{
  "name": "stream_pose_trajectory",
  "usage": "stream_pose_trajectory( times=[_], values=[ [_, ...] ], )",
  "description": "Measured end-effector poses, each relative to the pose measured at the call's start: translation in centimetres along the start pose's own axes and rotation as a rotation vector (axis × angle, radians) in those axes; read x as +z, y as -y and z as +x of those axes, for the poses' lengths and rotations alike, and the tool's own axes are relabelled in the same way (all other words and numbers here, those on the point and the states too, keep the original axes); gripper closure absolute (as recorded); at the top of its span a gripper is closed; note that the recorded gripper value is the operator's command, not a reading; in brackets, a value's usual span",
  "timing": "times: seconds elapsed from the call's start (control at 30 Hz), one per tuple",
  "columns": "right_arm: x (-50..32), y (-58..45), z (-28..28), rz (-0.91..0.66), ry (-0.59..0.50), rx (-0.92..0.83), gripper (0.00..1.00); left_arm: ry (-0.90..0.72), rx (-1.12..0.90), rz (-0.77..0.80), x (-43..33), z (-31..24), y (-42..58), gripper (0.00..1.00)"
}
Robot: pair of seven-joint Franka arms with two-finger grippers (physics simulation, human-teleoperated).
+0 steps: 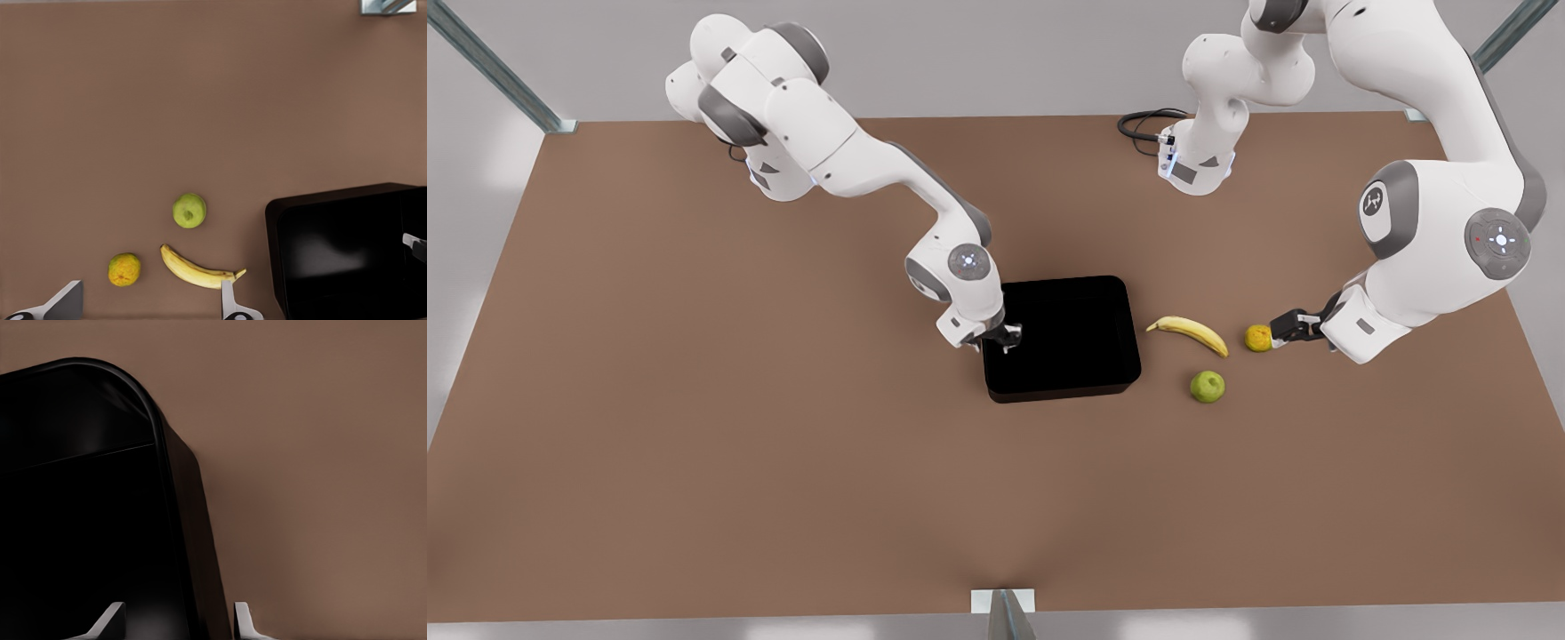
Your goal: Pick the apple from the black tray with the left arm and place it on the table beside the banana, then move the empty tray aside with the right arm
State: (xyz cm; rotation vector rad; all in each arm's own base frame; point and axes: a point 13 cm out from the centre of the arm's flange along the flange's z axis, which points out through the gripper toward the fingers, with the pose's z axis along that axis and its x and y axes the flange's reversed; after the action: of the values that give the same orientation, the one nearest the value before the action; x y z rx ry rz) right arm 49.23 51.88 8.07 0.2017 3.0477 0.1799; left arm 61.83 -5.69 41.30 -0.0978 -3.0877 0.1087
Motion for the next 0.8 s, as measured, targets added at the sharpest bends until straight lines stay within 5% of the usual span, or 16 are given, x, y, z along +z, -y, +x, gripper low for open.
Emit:
stream_pose_trajectory(
  times=[0.07,0.3,0.8],
  values=[
    [0.0,-0.1,-0.1,-0.006,0.002,0.007,0.58,-0.001,0.004,0.0,0.0,0.0,0.0,0.0],
    [-0.3,-0.3,-0.4,-0.017,0.008,0.02,0.77,-0.002,0.017,0.0,0.1,0.0,0.0,0.0],
    [-10.6,-1.0,-2.6,-0.029,0.05,0.022,0.81,-0.002,0.031,0.0,0.1,0.0,0.0,0.0]
  ],
)
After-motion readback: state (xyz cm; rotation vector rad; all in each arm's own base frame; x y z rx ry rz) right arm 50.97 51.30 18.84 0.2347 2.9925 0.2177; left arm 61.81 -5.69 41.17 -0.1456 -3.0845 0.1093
